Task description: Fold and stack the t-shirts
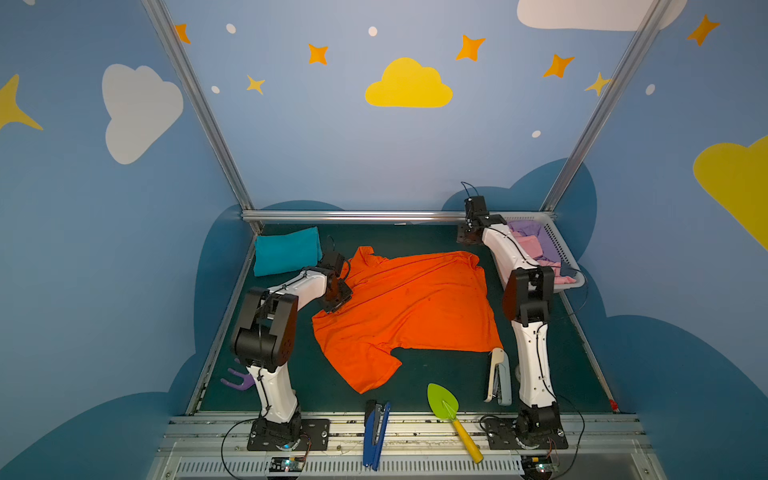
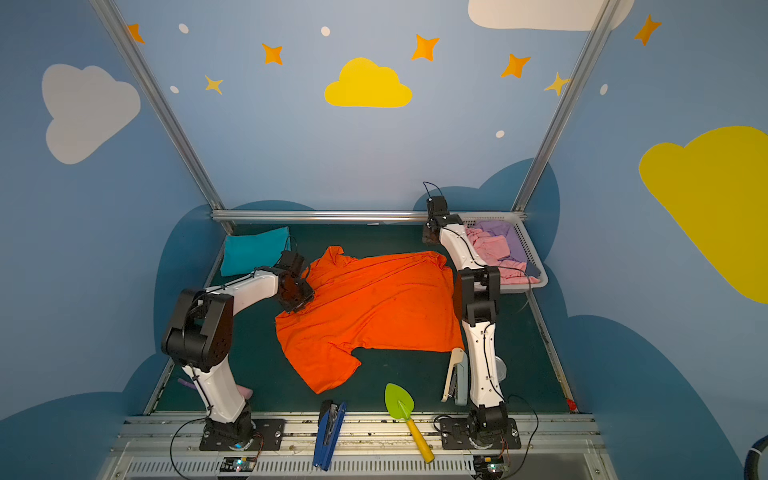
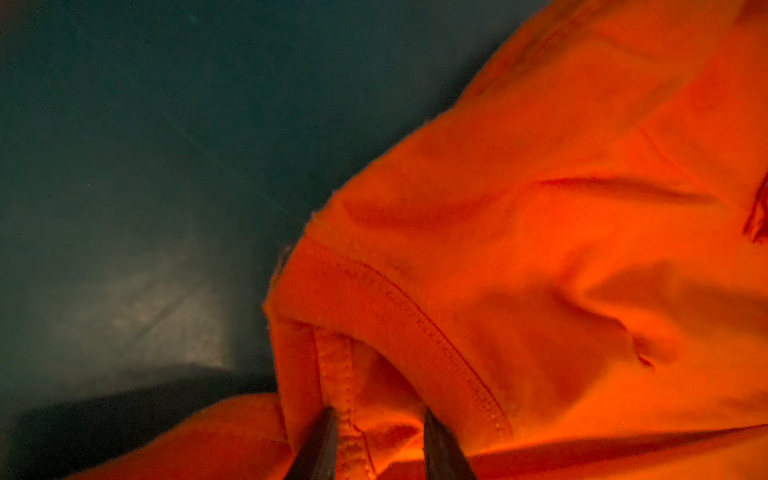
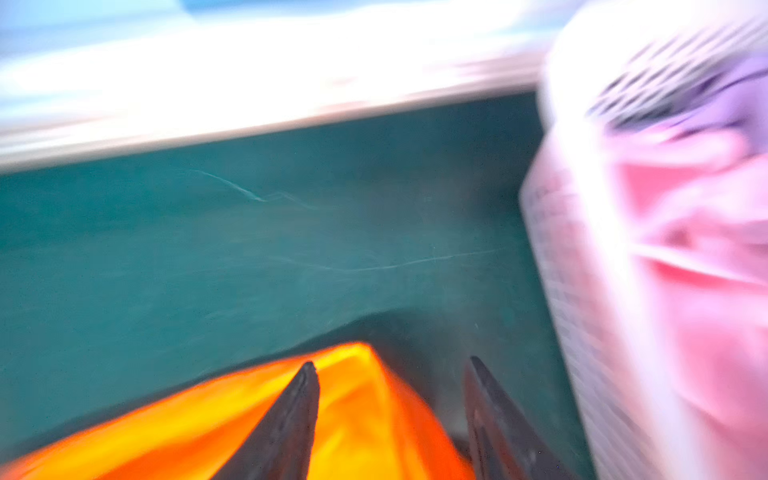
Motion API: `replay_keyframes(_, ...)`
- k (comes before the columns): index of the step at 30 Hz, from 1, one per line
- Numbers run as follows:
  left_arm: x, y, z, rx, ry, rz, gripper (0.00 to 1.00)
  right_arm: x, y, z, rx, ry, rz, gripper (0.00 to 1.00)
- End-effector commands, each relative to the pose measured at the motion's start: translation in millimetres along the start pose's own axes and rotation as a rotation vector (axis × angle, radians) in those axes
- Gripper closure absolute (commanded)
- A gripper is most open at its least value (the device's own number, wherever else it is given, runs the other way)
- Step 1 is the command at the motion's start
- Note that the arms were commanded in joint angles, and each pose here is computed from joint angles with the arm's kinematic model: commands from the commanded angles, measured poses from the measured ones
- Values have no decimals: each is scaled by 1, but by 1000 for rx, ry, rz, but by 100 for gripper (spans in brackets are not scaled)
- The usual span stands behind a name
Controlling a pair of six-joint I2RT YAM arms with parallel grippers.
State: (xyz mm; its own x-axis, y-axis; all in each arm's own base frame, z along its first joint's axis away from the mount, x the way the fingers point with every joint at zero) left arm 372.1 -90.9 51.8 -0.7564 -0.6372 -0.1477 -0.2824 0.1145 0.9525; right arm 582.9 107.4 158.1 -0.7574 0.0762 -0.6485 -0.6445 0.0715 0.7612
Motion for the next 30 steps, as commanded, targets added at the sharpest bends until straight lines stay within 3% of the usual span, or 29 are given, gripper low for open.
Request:
replay_keyframes(1,32,-3,53,-221,-20,79,60,-36,87,16,-69,6,-172,42)
replay_keyframes(7,17,17,31,-187,-62,-3,52,38,129,30,-101,15,-127,41)
replay_keyframes(11,-9,20,-9,-126,-76,-38,49,103,122,28,-126,25,-26,44)
replay_keyframes(16,-36,10,-59,-67,-91,-66,47,166,102,7,-36,68,186,47)
replay_keyframes(26,-81,-41,-110,-106,-119,-92,48,148,36,-1,-21,34,285,55)
replay_keyframes(27,-84,-45,-114,-101,-123,-93,52,144,27,0,-20,34,301,55)
replay_keyframes(30,-93,-60,-129,-83,-130,-94,79,133,3,5,-26,24,346,57)
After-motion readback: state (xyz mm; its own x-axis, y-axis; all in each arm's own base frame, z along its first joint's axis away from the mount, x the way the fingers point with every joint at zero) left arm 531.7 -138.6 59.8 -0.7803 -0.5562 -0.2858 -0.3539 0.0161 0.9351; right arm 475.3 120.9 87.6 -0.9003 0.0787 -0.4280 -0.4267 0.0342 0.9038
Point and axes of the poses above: each gripper's point midway between its finger pads, its own y axis back along the fingers, its own z axis along the line the jaws close on, x = y × z, the point moved 3 cm from there along y, back along the fingers, and after that the axes turned 1 degree about -y, right-handed, at the moved point
